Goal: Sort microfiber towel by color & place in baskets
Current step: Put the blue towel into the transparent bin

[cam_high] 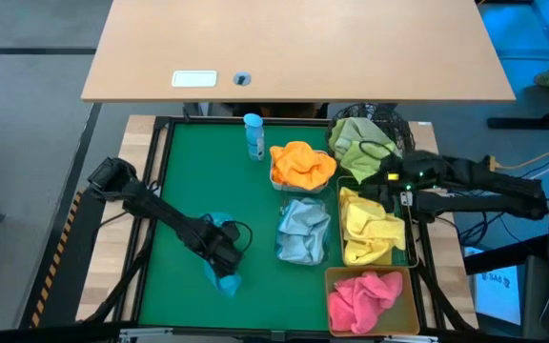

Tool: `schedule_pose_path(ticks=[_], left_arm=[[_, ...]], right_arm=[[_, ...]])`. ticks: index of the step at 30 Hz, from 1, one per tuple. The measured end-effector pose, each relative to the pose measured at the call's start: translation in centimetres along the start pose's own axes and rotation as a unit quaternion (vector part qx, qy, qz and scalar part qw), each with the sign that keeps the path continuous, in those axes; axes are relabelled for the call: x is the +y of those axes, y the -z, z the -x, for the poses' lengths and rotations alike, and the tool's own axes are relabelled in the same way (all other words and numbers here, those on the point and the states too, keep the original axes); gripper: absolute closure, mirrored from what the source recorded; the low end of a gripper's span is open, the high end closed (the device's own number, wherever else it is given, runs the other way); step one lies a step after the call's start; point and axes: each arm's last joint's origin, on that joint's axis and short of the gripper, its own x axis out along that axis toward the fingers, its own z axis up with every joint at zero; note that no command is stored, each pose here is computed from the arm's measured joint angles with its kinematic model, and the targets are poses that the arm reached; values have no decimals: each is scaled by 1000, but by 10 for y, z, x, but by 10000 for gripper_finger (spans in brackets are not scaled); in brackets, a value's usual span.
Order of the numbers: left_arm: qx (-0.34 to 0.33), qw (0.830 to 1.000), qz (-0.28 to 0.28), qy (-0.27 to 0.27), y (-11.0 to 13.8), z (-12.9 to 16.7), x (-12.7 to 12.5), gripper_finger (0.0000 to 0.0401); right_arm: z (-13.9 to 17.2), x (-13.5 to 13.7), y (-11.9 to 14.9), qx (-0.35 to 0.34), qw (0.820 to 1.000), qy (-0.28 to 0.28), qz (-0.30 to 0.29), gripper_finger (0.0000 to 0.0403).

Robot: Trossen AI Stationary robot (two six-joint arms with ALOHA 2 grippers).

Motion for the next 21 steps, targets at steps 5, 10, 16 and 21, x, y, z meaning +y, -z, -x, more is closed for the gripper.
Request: schedule_pose_path(ticks=[5,10,16,21], left_arm=[[-45,997,-51,32,-21,32,-13,401],[-105,989,-95,53,-45,76,-21,401],[-201,965,-143,83,-72,138,-24,401],[-281,942,-156,97,-91,184,-16,401]], right_arm=[[-8,10,11,-12,999,-25,28,126],[-1,25,18,-34,995,-73,66,126],[18,28,26,-76,988,-93,102,126],[41,15,31,-137,982,-80,106,126]])
